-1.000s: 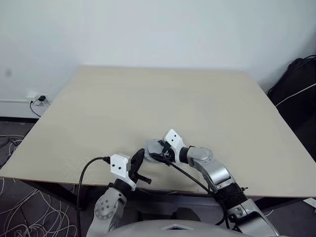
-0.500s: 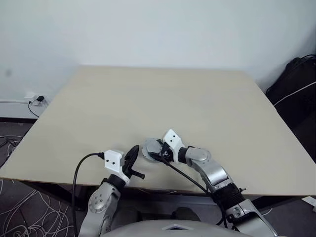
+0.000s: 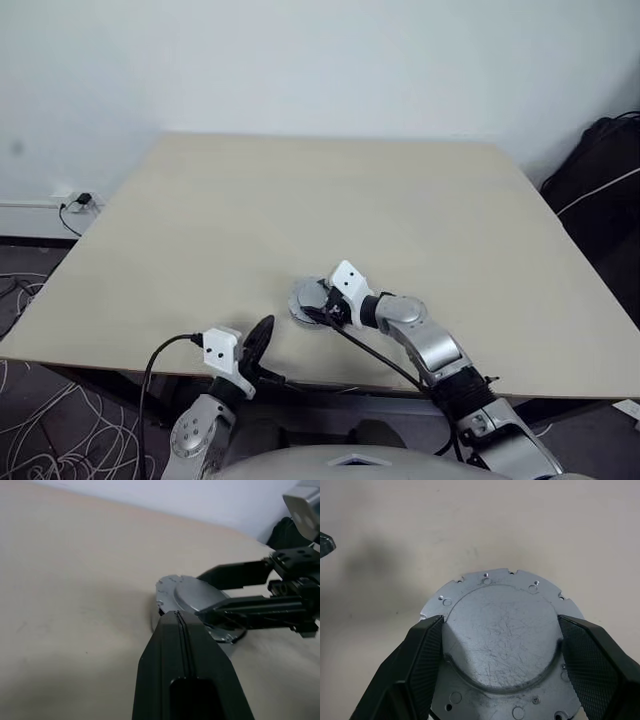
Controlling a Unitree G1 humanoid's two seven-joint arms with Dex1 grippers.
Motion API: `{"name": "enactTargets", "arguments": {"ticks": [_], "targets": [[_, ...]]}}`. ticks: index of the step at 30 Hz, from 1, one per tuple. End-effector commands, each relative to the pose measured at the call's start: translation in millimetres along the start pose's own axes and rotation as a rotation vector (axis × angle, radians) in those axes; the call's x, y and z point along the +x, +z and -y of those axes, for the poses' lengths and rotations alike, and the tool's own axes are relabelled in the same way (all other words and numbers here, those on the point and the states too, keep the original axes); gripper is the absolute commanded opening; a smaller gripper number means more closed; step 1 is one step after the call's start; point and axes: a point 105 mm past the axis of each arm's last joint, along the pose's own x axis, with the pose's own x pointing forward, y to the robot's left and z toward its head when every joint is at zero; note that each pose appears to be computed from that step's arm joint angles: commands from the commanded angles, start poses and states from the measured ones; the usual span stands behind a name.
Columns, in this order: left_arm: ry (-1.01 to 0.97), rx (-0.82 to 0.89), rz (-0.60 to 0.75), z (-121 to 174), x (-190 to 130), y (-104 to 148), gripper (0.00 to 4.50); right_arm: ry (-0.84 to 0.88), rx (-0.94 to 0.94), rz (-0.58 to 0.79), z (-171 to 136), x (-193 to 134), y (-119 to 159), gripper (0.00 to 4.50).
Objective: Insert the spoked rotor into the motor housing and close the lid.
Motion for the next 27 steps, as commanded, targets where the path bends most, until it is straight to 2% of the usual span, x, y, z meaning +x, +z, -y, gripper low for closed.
{"name": "enactTargets", "arguments": {"ticks": [1,20,27], "targets": [[-0.020,0.026,0.078,7.8,4.6,19.8,0.00,0.020,-0.004,-0.098,0.6,-4.6,-16.8,3.24],[-0.027,0.023,0.087,30.9,21.6,29.9,0.00,-0.037,-0.038,-0.120,12.0,-6.7,-18.6,3.24],[-0.015,0.026,0.082,20.7,19.4,35.6,0.00,-0.025,-0.039,-0.153,10.2,-6.5,-24.3,3.24]]}}
